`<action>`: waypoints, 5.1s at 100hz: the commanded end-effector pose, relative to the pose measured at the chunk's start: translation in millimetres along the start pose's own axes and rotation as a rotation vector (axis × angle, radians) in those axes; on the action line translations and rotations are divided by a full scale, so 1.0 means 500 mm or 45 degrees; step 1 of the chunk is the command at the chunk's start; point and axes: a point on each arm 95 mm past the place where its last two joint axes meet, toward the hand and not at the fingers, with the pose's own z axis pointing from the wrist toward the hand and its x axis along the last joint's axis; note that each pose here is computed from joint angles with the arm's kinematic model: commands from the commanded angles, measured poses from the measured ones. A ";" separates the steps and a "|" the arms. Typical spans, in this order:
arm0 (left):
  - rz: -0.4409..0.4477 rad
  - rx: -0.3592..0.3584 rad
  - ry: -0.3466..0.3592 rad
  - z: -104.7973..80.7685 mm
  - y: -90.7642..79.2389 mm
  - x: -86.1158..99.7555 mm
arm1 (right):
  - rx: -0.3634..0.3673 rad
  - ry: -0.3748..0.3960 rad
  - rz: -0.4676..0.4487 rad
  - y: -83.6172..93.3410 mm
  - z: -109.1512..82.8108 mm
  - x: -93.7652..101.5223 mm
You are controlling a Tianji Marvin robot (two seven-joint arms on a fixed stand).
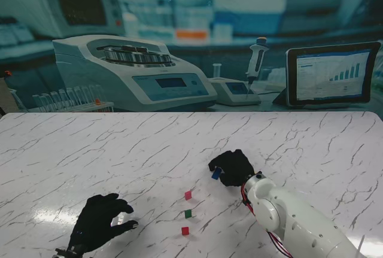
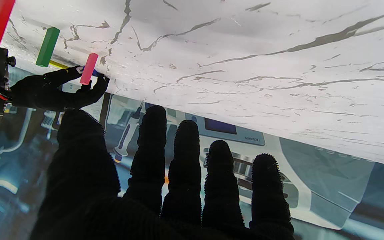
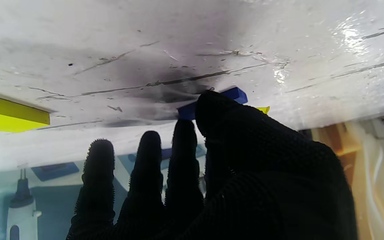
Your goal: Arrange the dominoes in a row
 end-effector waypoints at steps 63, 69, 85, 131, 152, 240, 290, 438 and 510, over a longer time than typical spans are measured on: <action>-0.023 -0.006 0.024 0.000 0.006 0.005 | -0.046 0.007 0.068 -0.044 -0.022 0.011; -0.024 -0.006 0.024 0.000 0.006 0.005 | -0.057 0.009 0.070 -0.042 -0.023 0.013; -0.028 -0.008 0.023 0.000 0.007 0.006 | -0.074 0.015 0.064 -0.038 -0.026 0.017; -0.027 -0.010 0.020 0.000 0.007 0.006 | -0.104 0.003 0.061 -0.036 -0.023 0.017; -0.029 -0.013 0.019 0.000 0.007 0.006 | -0.108 0.003 0.063 -0.037 -0.024 0.016; -0.032 -0.020 0.007 0.000 0.007 0.003 | -0.155 0.029 0.048 -0.021 -0.030 0.024; -0.036 -0.021 -0.010 -0.001 0.006 -0.003 | -0.118 0.035 0.077 0.013 -0.044 0.017; -0.033 -0.018 -0.012 -0.008 0.012 -0.004 | -0.016 -0.002 0.070 -0.024 -0.025 0.025; -0.032 -0.010 -0.019 -0.010 0.014 -0.007 | -0.012 -0.002 0.074 -0.027 -0.022 0.031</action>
